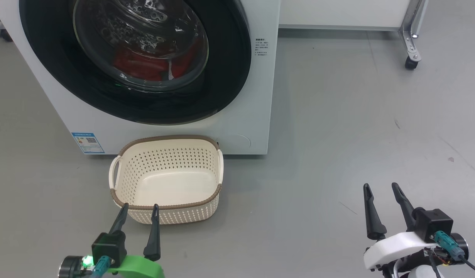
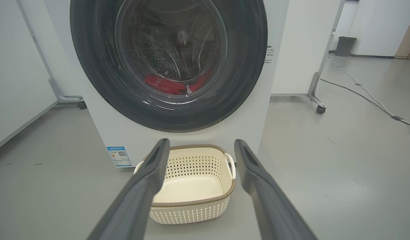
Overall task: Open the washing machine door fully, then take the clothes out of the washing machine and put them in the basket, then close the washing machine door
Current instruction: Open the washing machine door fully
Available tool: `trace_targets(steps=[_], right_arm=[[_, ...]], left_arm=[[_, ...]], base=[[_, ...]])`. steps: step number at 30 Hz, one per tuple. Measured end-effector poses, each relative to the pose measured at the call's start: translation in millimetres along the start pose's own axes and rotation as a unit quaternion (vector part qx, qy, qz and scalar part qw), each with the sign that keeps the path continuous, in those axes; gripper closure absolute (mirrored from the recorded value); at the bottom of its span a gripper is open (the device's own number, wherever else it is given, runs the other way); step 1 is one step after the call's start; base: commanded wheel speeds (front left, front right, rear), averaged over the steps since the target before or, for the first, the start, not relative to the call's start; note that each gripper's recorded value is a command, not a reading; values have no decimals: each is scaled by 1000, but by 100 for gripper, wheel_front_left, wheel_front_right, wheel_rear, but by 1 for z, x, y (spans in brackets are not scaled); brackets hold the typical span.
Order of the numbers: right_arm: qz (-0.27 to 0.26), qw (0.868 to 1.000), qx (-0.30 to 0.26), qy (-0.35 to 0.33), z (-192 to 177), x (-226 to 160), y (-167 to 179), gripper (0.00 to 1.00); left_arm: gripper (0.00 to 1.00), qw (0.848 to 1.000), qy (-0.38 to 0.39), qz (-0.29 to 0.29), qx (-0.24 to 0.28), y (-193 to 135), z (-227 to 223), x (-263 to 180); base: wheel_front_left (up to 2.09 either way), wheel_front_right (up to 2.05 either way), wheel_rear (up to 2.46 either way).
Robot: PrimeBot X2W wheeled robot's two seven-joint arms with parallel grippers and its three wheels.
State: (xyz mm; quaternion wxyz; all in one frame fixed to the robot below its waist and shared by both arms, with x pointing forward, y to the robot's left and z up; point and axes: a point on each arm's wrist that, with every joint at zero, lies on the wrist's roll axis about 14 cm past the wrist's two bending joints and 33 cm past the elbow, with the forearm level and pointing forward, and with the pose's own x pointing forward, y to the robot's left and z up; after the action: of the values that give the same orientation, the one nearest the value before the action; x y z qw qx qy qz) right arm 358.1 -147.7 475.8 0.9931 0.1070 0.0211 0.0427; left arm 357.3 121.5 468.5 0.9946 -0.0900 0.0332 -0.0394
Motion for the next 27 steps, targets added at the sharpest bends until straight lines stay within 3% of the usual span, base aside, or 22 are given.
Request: trace_targets(steps=[7,8,9,10,11,27], right_arm=[[-2,1000,-2,-5,2,7,-2,0],[-1,1000,-3,-8,5,10,-2,16],[0,1000,-3,-11,6,12,-2,57],[2,1000,-4,-14,8,15,-1,57],[5,1000,-4,-17,11,18,0,100],[74,995,40,-59,44,100,25,100]], left_arm=[[0,1000,6,1,-2,0,-4,3],[0,1000,6,4,-5,1,-3,5],[0,1000,5,4,-7,1,-2,7],[0,1000,3,5,-9,1,-1,9],[0,1000,0,4,-10,1,1,11],[0,1000,13,9,-15,7,-10,44]], base=[[0,0,0],[0,0,0],[0,0,0],[0,0,0],[0,0,0],[0,0,0]])
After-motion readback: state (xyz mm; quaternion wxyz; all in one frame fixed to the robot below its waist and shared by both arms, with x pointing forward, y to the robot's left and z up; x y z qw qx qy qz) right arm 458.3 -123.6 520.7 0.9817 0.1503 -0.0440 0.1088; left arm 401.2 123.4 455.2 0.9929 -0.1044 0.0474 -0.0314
